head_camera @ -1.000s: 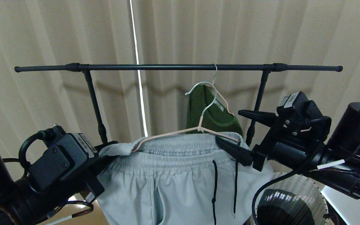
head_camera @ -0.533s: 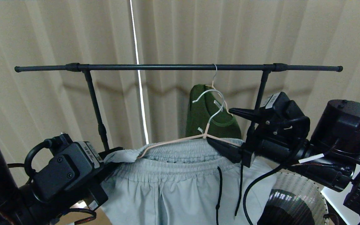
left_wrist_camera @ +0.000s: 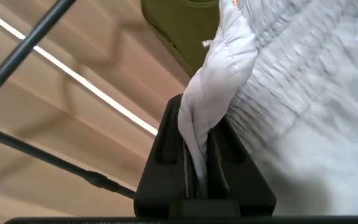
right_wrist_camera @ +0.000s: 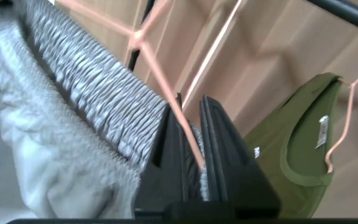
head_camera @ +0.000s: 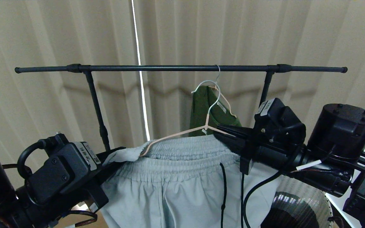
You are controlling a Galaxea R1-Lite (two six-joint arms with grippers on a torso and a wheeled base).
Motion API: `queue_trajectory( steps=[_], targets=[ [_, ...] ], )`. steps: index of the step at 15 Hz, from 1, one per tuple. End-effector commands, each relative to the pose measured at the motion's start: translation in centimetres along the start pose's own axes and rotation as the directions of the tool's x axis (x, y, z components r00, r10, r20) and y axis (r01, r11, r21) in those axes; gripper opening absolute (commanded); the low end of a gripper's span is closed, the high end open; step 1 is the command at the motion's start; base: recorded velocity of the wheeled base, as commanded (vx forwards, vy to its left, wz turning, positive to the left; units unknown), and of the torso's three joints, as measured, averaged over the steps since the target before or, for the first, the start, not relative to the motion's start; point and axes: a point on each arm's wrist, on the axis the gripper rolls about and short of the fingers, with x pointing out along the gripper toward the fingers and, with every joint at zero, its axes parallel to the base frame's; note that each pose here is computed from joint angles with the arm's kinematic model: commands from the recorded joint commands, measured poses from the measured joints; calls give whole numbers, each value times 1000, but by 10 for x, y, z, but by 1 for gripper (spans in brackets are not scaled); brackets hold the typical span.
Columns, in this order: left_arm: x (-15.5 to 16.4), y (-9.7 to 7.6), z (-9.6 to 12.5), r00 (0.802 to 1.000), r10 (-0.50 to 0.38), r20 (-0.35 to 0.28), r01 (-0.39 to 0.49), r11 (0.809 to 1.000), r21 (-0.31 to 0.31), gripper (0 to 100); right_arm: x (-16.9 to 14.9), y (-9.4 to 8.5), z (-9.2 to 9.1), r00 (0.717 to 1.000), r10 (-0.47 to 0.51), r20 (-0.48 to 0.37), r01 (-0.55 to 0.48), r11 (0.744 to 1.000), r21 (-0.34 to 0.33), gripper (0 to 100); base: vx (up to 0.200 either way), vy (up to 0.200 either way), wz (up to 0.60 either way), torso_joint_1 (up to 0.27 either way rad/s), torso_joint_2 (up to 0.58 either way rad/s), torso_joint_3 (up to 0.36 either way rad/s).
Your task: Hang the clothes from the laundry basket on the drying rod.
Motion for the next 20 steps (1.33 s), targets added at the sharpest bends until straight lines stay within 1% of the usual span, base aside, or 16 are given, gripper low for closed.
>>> queue_trajectory(
  steps=[1, 5, 6, 8, 9, 11, 12, 13, 14, 15, 18, 19, 20],
  targets=[
    [-2, 0, 1, 1000, 2, 4, -2, 1000, 0, 0, -1, 0, 1, 1000, -2, 4, 2, 1000, 2, 0, 0, 0, 0, 0, 0, 0],
    [-4, 1, 1, 1000, 5, 8, -5, 1000, -3, 0, -4, 0, 2, 1000, -3, 9, 3, 1000, 2, 0, 0, 0, 0, 0, 0, 0],
    [-5, 1, 1, 1000, 6, 9, -6, 1000, -5, 100, -6, 0, 3, 1000, -6, 14, 6, 1000, 0, 0, 0, 0, 0, 0, 0, 0],
    [-8, 2, 3, 1000, 14, 22, -14, 1000, -7, 100, -11, -1, 7, 1000, -17, 27, 17, 1000, -4, 0, 0, 0, 0, 0, 0, 0],
    [-11, 3, 4, 999, 12, 42, -11, 1000, -16, 100, -13, -2, 8, 999, -25, 28, 25, 1000, -5, 0, 0, 0, 0, 0, 0, 0],
    [-19, 6, 9, 994, -13, 108, 19, 998, -58, 100, -17, -6, 6, 999, -42, 19, 42, 999, -4, 0, 0, 0, 0, 0, 0, 0],
    [-22, 7, 11, 991, -19, 132, 28, 998, -62, 100, -18, -6, 3, 999, -44, 9, 44, 999, -2, 0, 0, 0, 0, 0, 0, 0],
    [-25, 7, 12, 989, -16, 145, 25, 998, -61, 100, -19, -8, 3, 999, -52, 8, 52, 999, -2, 0, 0, 0, 0, 0, 0, 0],
    [-26, 7, 12, 989, -17, 144, 26, 998, -61, 100, -19, -9, 3, 999, -53, 8, 53, 999, -2, 0, 0, 0, 0, 0, 0, 0],
    [-30, 6, 9, 990, -8, 139, 18, 997, -70, 100, -22, -12, 5, 997, -70, 16, 70, 998, -3, 0, 0, 0, 0, 0, 0, 0],
    [-34, 5, 4, 993, 8, 116, 7, 992, -130, 100, -25, -18, 5, 995, -100, 13, 100, 995, -3, 0, 0, 0, 0, 0, 0, 0],
    [-36, 9, -9, 998, 58, 37, -52, 988, -142, 100, -28, -18, 6, 993, -115, 15, 115, 993, -4, 0, 0, 0, 0, 0, 0, 0],
    [-36, 10, -18, 997, 78, -9, -78, 986, -147, 100, -31, -18, 8, 993, -117, 21, 117, 993, -5, 0, 0, 0, 0, 0, 0, 0]
  ],
)
